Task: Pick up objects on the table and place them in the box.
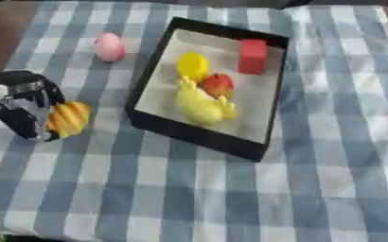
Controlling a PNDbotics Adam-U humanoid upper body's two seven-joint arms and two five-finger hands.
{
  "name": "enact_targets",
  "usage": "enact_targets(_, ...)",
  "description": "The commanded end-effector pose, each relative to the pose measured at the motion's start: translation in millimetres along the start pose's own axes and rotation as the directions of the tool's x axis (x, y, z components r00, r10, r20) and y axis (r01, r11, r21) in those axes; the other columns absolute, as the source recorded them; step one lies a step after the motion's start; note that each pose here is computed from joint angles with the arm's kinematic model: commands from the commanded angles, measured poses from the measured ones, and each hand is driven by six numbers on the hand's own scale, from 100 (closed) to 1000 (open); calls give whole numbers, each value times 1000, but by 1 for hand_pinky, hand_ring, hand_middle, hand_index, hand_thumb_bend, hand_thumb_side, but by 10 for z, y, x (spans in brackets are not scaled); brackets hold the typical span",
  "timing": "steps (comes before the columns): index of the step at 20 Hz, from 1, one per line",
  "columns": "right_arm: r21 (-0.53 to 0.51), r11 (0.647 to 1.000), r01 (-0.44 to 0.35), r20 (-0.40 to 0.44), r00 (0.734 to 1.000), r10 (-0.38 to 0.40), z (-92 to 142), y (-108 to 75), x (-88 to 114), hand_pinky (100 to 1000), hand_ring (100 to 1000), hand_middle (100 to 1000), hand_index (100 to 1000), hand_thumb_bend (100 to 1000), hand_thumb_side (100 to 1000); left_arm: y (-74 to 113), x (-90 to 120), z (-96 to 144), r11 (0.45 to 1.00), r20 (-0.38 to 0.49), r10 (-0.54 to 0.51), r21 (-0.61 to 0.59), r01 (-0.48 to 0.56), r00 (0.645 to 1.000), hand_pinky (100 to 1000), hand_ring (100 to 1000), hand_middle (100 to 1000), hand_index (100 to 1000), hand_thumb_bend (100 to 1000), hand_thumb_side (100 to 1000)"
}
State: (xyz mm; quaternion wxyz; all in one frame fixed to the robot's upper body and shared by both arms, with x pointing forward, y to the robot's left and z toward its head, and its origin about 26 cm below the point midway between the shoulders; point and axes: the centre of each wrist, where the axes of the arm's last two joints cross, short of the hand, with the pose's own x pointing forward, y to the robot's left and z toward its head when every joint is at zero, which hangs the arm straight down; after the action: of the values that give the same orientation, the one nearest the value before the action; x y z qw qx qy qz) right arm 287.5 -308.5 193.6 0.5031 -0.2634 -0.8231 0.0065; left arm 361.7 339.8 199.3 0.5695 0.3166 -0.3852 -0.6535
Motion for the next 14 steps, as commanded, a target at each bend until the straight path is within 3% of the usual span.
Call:
enact_targets(1,5,1000,-3,31,1000,3,-24,-33,74,797,830,620,786,100,666,92,-8,57,1000,-5,-18,24,18,1000,753,632,611,722,323,100)
enact_targets(6,7,1000,-5,28,1000,5,-19,-39,68,798,831,622,786,100,665,210,108,218,989,44,-58,137,52,997,727,591,572,660,272,100)
enact_targets(14,0,1000,-3,45,999,3,-45,-80,83,798,830,623,786,100,654,826,695,807,872,227,-192,487,60,955,728,562,555,628,196,100)
